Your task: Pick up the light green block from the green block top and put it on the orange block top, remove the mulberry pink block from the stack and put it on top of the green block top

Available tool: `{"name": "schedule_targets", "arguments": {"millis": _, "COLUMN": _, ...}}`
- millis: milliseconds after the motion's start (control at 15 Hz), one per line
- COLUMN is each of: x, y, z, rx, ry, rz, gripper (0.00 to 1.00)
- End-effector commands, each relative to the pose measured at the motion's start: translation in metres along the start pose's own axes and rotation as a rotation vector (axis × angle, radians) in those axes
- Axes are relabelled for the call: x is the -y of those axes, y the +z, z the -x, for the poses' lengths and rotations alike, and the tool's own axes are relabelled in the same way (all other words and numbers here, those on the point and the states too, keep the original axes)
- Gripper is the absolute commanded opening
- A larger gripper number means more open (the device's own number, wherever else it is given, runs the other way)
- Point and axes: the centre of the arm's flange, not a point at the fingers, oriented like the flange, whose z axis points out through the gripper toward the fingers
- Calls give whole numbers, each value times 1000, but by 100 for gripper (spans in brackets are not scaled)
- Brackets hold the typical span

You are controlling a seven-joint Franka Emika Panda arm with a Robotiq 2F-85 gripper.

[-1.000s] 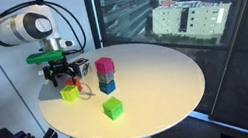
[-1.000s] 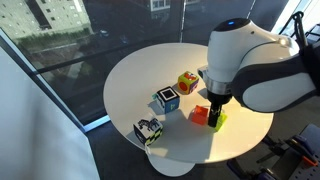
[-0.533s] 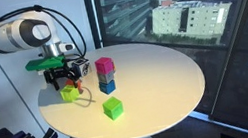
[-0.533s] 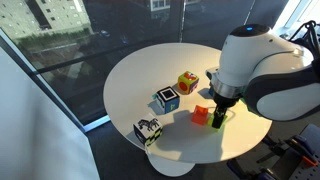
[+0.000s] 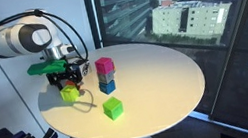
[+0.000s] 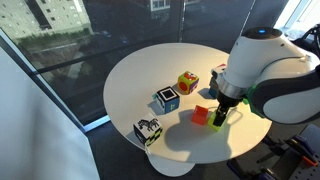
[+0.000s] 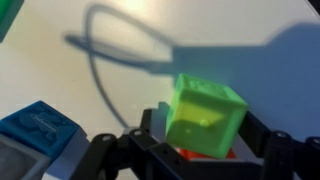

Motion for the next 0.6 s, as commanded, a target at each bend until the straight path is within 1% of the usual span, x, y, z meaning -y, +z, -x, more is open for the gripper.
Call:
{"name": "schedule_targets", "arguments": {"millis": 0, "x": -3, "y": -2, "z": 7, "rx": -22, "ry": 24, "rz": 12, "gripper": 58}}
{"name": "schedule_targets", "arguments": {"millis": 67, "x": -3, "y": -1, "z": 7, "rx": -20, "ry": 26, "rz": 12, "gripper": 49}}
{"name": "schedule_targets", "arguments": {"millis": 200, "x": -4, "y": -2, "z": 6, "rx": -18, "ry": 28, "rz": 10, "gripper": 34}}
{"name": "schedule_targets", "arguments": {"millis": 333, "x": -5, "y": -7, "z": 6, "rx": -11, "ry": 35, "rz": 11, "gripper": 32}}
{"name": "schedule_targets", "arguments": {"millis": 400, "x": -6, "y": -10, "z": 6, "rx": -8, "ry": 37, "rz": 8, "gripper": 29}}
{"name": "schedule_targets", "arguments": {"millis": 533, "x": -7, "y": -16, "z": 6, "rx": 4, "ry": 42, "rz": 3, "gripper": 29}}
